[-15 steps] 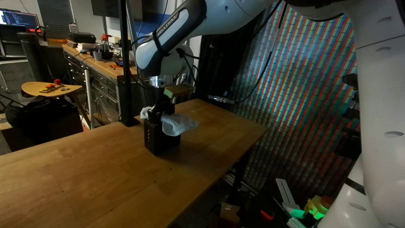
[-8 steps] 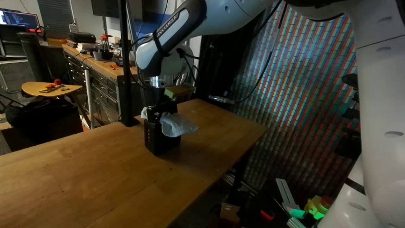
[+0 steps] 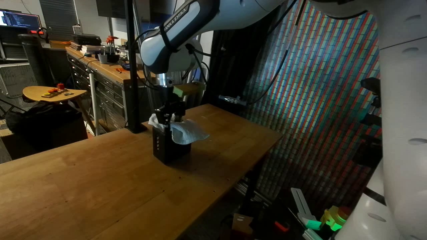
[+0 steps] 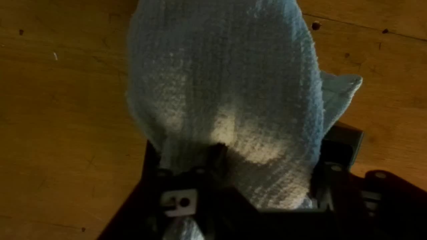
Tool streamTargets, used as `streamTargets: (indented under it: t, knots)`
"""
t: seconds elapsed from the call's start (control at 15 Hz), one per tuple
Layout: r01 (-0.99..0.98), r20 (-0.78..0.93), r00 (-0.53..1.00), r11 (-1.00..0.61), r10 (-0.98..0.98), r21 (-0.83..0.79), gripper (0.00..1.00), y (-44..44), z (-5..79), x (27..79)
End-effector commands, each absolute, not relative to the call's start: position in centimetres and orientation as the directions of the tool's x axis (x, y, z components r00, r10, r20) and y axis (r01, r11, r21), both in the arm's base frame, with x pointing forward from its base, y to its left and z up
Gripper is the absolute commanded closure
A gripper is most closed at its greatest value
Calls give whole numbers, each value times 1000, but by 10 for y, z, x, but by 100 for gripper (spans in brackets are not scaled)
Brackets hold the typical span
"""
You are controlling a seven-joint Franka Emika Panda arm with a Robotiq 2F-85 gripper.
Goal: Pick up the cloth and put it in the box
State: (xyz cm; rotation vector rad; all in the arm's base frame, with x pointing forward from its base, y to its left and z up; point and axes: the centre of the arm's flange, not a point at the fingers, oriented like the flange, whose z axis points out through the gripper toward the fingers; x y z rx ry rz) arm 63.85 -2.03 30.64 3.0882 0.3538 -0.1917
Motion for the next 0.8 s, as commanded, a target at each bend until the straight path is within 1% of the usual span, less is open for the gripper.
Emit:
streamTargets:
  t: [0.0, 0.07, 0.13, 0.2, 0.27, 0.4, 0.47, 0.53, 0.6, 0.67, 0.73]
  knots:
    - [261, -136, 958, -964, 251, 60, 57, -14, 344, 644]
    - [268, -138, 956, -961, 257, 68, 52, -12, 350, 644]
    - [277, -140, 954, -957, 265, 79, 40, -10, 357, 644]
    - [283, -140, 953, -955, 269, 86, 39, -9, 362, 645]
    - [288, -139, 952, -953, 274, 95, 25, -7, 367, 645]
    - [292, -135, 951, -951, 278, 104, 12, -5, 375, 645]
    - [296, -134, 950, -949, 281, 108, 9, -3, 379, 644]
    - [295, -130, 951, -949, 280, 113, 15, -2, 382, 643]
    - [294, -127, 952, -948, 279, 120, 40, -2, 385, 643]
    - [294, -121, 952, -948, 279, 123, 40, -2, 388, 642]
    - [294, -115, 953, -947, 280, 126, 45, -3, 390, 642]
